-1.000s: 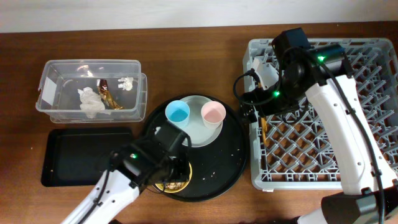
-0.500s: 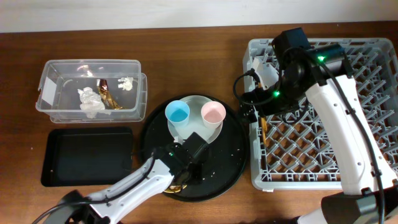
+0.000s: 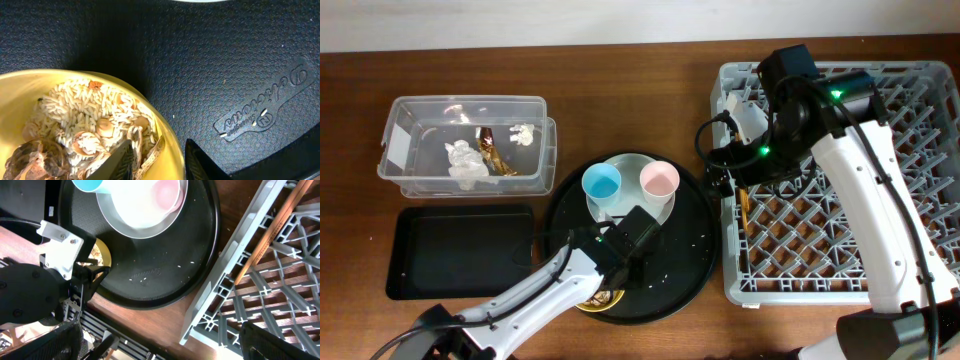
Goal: Sort waste into correct bins and load items into the dishwasher rack
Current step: 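Grasp the rim of the yellow bowl with the left gripper, then tip the yellow bowl over the black tray to empty the shells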
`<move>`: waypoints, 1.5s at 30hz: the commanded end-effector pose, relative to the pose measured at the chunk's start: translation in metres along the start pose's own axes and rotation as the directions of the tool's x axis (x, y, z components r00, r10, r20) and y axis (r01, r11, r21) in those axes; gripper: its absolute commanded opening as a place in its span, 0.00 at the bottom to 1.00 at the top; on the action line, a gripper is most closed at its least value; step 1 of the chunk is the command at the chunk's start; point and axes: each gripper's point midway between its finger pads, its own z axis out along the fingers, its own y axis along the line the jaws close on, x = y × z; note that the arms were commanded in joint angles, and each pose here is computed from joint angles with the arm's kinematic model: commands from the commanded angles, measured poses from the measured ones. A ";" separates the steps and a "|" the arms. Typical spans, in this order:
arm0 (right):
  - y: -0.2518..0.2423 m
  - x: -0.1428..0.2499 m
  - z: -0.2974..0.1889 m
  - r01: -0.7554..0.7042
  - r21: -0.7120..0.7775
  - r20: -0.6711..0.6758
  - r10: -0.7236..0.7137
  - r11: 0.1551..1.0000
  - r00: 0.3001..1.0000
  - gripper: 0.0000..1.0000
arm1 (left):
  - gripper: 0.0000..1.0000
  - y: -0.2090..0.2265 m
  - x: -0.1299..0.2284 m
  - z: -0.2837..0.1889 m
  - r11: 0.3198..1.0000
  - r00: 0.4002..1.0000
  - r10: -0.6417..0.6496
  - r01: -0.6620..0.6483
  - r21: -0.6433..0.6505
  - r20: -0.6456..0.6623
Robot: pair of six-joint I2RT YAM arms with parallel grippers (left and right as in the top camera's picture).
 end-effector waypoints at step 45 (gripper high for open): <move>0.002 0.000 -0.006 0.012 0.004 0.023 -0.012 1.000 1.000 0.98 | 0.00 0.015 -0.026 -0.053 0.999 0.991 0.001 -0.007 0.038 0.133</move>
